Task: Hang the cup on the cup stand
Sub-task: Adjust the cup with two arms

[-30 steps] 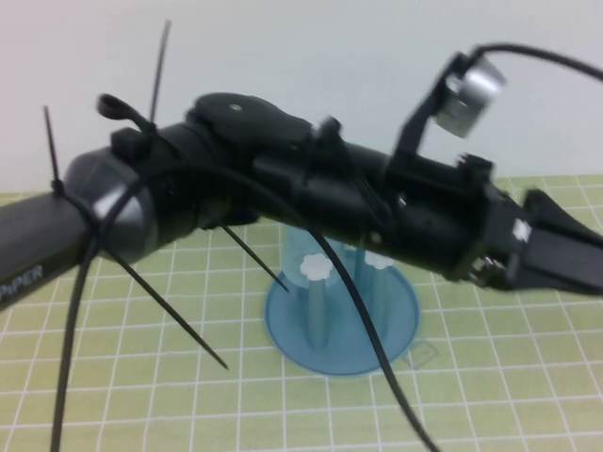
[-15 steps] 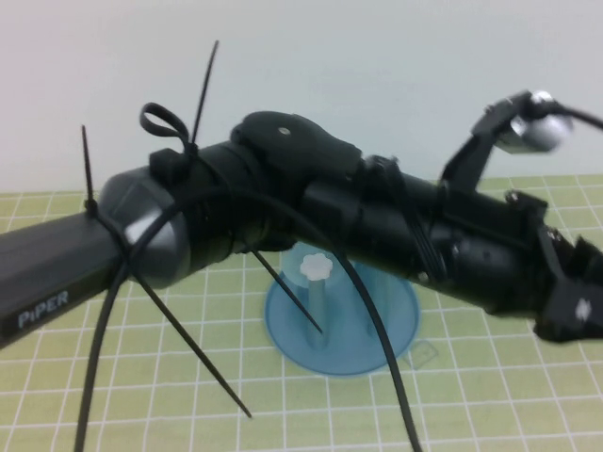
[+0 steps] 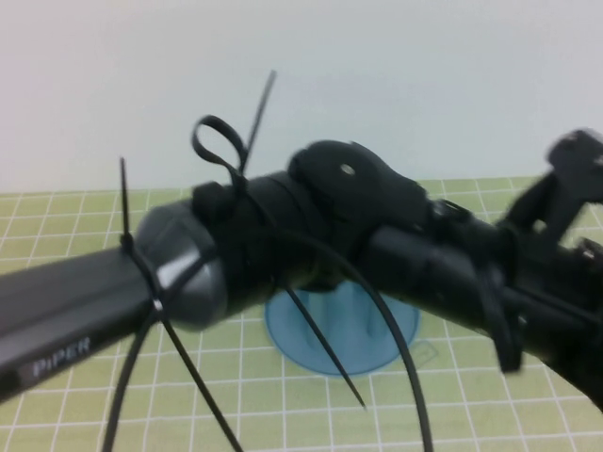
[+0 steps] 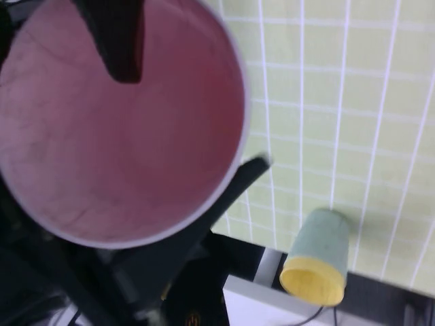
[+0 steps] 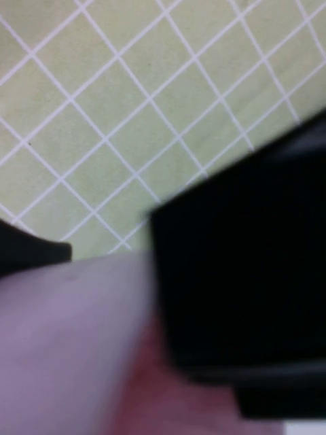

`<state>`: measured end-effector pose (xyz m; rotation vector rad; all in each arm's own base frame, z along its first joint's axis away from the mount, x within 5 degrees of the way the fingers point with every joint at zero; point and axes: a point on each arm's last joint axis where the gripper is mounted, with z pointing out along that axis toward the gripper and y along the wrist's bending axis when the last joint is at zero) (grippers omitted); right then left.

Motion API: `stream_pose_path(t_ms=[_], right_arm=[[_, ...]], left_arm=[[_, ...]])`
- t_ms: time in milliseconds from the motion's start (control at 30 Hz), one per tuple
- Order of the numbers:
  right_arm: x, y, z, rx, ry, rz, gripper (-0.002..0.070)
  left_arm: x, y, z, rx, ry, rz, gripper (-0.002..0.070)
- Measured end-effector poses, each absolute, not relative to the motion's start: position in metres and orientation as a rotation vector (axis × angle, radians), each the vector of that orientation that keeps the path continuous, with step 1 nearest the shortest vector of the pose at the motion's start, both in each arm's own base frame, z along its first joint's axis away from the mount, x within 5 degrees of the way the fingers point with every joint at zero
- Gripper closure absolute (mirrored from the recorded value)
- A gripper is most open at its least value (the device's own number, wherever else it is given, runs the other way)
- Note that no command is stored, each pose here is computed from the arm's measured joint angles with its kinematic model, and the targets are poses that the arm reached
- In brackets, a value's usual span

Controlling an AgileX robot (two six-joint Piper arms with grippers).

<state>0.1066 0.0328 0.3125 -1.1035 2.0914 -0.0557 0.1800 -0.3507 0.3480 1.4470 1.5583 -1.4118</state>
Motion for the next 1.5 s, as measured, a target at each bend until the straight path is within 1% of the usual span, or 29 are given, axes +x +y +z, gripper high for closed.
stream_pose_path(t_ms=[167, 333, 533, 567, 600, 633, 733, 900, 1033, 1100, 1200, 1267, 1500], right_arm=[[0.106, 0.034, 0.311, -1.109, 2.105, -0.037, 0.0091], [0.106, 0.037, 0.313, -1.08, 2.09, 0.019, 0.0094], [0.107, 0.037, 0.313, -1.071, 2.082, 0.02, 0.0094], [0.107, 0.037, 0.314, -1.069, 2.079, 0.018, 0.0094], [0.107, 0.037, 0.314, -1.069, 2.079, 0.018, 0.0094], [0.107, 0.037, 0.314, -1.068, 2.077, 0.017, 0.0094], [0.107, 0.037, 0.314, -1.081, 2.074, 0.004, 0.0094], [0.106, 0.037, 0.312, -1.129, 2.071, -0.003, 0.0092], [0.106, 0.037, 0.312, -1.134, 2.07, -0.005, 0.0088], [0.107, 0.037, 0.312, -1.121, 2.073, -0.002, 0.0073], [0.108, 0.037, 0.314, -1.079, 2.074, 0.002, 0.0017], [0.108, 0.037, 0.314, -1.058, 2.081, 0.006, -0.0001], [0.108, 0.03, 0.312, -1.096, 2.105, -0.088, -0.0016]], left_arm=[[0.17, -0.359, 0.348, 1.482, 1.5, -1.363, 0.036], [0.17, -0.358, 0.346, 1.508, 1.498, -1.333, 0.036], [0.174, -0.359, 0.346, 1.468, 1.519, -1.304, 0.0362], [0.174, -0.359, 0.346, 1.466, 1.519, -1.306, 0.0377], [0.174, -0.359, 0.346, 1.466, 1.519, -1.306, 0.0412], [0.174, -0.359, 0.346, 1.466, 1.519, -1.306, 0.0466], [0.173, -0.359, 0.345, 1.472, 1.52, -1.305, 0.0675], [0.173, -0.359, 0.347, 1.445, 1.541, -1.333, 0.0675], [0.173, -0.36, 0.348, 1.394, 1.587, -1.391, 0.0675], [0.174, -0.36, 0.348, 1.35, 1.635, -1.412, 0.0675], [0.176, -0.361, 0.349, 1.317, 1.653, -1.406, 0.0675], [0.177, -0.361, 0.349, 1.293, 1.659, -1.409, 0.0675], [0.183, -0.362, 0.35, 1.198, 1.711, -1.396, 0.0675]])
